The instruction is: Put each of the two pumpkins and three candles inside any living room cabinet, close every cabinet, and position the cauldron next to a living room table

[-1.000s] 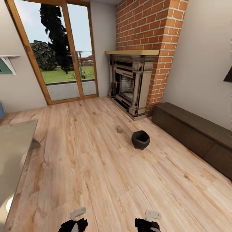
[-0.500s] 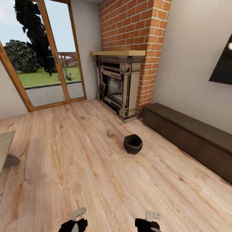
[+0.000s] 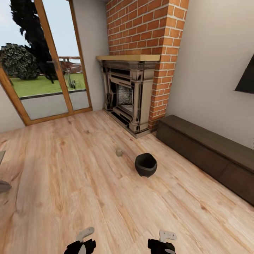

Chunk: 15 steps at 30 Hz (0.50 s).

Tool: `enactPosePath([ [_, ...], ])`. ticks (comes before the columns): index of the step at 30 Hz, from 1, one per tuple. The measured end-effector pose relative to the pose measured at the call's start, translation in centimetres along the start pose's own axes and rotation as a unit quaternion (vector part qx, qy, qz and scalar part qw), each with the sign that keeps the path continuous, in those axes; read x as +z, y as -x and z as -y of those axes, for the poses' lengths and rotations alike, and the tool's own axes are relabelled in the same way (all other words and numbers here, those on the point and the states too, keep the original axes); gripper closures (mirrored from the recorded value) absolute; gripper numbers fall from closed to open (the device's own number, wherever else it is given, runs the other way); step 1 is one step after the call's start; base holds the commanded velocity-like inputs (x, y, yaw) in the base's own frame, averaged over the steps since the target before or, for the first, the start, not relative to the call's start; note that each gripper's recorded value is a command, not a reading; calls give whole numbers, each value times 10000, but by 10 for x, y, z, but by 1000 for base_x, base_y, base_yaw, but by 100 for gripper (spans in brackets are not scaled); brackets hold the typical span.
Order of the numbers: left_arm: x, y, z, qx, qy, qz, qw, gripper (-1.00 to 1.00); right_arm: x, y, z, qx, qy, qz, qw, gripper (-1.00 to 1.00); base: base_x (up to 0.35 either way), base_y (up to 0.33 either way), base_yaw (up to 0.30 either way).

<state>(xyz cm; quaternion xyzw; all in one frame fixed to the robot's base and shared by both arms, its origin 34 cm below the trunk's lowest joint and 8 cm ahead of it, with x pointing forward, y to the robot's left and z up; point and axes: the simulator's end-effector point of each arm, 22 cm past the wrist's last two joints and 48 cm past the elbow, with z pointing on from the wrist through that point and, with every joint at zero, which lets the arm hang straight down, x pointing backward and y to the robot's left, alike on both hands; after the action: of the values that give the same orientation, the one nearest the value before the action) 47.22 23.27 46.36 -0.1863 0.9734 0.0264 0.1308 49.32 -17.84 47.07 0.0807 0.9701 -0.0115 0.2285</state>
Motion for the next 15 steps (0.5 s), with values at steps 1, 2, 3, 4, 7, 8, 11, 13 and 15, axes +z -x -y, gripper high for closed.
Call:
enactPosePath([
  [1, 0, 0, 0, 0, 2, -4, 10000, -100, 0, 0, 0, 0, -2, -4, 10000, -100, 341, 0, -168],
  [2, 0, -1, 0, 1, 3, -9, 10000, -100, 0, -1, 0, -1, -3, -9, 10000, -100, 330, 0, -177],
  [3, 1, -1, 0, 2, 5, -14, 10000, -100, 1, -1, 0, -1, -4, -14, 10000, -100, 302, 0, -185],
  [4, 1, -2, 0, 2, 7, -19, 10000, -100, 1, -2, 1, -2, -7, -20, 10000, -100, 256, 0, -194],
  [7, 2, -3, -1, 4, 12, -36, 10000, -100, 2, -3, 2, -1, -16, -37, 10000, -100, 107, 0, -218],
  [8, 2, -3, -1, 2, 14, -42, 10000, -100, 2, -4, 2, 2, -17, -43, 10000, -100, 37, 0, -235],
  [11, 3, -4, -1, 0, 17, -55, 10000, -100, 2, -5, 2, 3, -19, -58, 10000, -100, 34, 18, -243],
  [13, 3, -5, -1, -6, 21, -63, 10000, -100, 3, -6, 2, 4, -20, -66, 10000, -100, 140, 139, -249],
  [15, 4, -5, -2, -7, 27, -69, 10000, -100, 3, -7, 2, 1, -21, -76, 10000, -100, 206, 195, -251],
])
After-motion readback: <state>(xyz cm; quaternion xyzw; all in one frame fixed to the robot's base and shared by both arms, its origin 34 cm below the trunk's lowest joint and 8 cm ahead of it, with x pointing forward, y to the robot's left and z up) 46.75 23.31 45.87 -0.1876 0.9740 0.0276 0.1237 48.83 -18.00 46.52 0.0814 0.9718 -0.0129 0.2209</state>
